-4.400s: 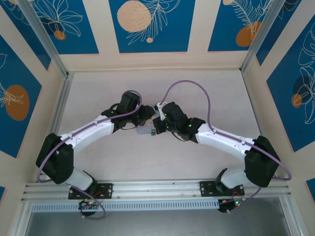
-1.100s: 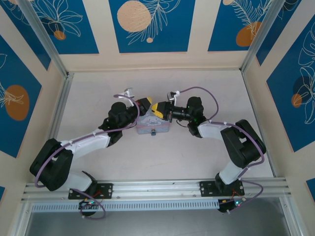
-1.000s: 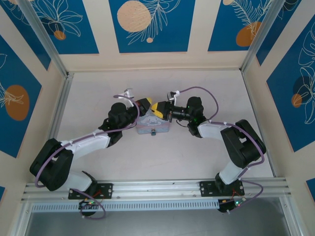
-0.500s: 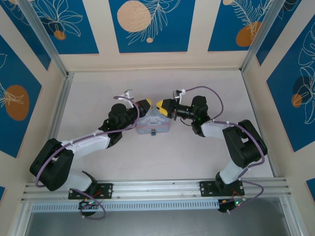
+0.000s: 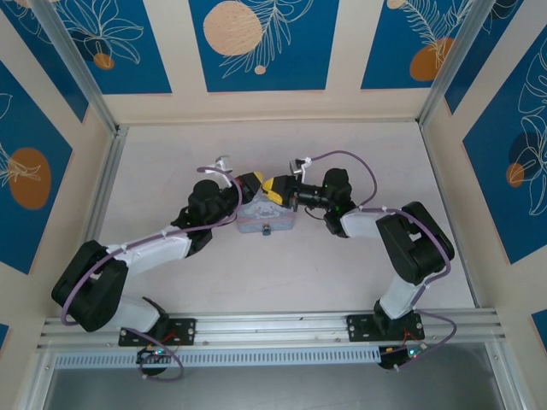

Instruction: Unlock a padlock with a key

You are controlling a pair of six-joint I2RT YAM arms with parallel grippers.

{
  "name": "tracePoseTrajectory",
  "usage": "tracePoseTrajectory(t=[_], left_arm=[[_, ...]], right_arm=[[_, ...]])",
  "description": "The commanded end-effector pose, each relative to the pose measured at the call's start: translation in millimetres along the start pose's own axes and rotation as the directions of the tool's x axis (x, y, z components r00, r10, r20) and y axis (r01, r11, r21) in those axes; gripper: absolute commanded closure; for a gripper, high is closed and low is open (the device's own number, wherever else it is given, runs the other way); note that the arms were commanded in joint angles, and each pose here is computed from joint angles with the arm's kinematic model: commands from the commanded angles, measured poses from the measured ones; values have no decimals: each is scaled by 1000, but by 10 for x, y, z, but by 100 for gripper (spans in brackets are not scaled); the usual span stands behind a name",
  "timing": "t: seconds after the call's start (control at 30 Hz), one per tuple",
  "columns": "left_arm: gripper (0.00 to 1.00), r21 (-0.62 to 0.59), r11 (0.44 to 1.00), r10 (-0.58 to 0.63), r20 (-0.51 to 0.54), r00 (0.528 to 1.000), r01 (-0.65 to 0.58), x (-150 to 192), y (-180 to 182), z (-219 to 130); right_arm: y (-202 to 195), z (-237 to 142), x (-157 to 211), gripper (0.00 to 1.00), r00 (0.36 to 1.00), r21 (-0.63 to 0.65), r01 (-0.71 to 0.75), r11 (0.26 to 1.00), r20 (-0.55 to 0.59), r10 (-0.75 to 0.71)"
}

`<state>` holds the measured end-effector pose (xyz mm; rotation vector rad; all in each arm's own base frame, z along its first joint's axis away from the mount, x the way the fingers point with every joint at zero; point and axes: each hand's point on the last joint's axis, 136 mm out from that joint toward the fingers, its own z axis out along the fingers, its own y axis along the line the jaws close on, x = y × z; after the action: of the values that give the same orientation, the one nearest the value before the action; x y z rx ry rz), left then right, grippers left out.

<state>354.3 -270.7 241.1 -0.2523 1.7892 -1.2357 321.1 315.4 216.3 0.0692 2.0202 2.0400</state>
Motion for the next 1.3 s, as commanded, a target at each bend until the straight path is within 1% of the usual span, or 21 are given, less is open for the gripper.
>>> tracePoseTrajectory(t=[0.0, 0.1, 0.27, 0.5, 0.6, 0.63, 0.73, 0.83, 0.9, 1.07, 1.27], left_arm=[[100, 11, 1000, -5, 28, 1000, 5, -59, -50, -1], [100, 10, 1000, -7, 26, 1000, 6, -47, -45, 5], [100, 4, 1000, -6, 26, 1000, 6, -34, -31, 9], [100, 0, 1000, -6, 18, 1000, 6, -28, -40, 17], [100, -29, 1000, -3, -4, 1000, 3, -7, -18, 21], [99, -46, 999, 1, -17, 1000, -2, 2, -4, 20], [77, -91, 995, 37, -65, 997, -43, -1, 3, -2], [61, -120, 990, 64, -119, 991, -78, -39, 5, -37], [58, -124, 988, 75, -168, 983, -97, -52, -2, -54], [57, -120, 986, 80, -283, 956, -118, -52, 11, -77], [56, -103, 990, 49, -388, 920, -96, 131, 72, -31]], right_arm=[[106, 35, 2, 69, 999, -41, 34, 999, -4, -34], [111, 39, 3, 71, 999, -45, 32, 998, -4, -33], [140, 55, 2, 79, 999, -57, 32, 998, -9, -33], [86, 46, -22, 100, 1000, -48, 11, 999, 0, -12], [40, 19, -32, 100, 1000, -38, -1, 999, 4, 1], [18, 1, -43, 100, 1000, -32, -7, 999, 8, 8], [-86, -61, -41, 100, 1000, 2, -28, 1000, 9, 28], [-178, -132, -15, 100, 999, 39, -34, 999, 6, 34], [-222, -177, 4, 100, 999, 61, -37, 997, 3, 37], [-264, -262, 39, 100, 999, 79, -39, 996, -4, 39], [-208, -274, 47, 100, 999, 64, -39, 997, -6, 40]])
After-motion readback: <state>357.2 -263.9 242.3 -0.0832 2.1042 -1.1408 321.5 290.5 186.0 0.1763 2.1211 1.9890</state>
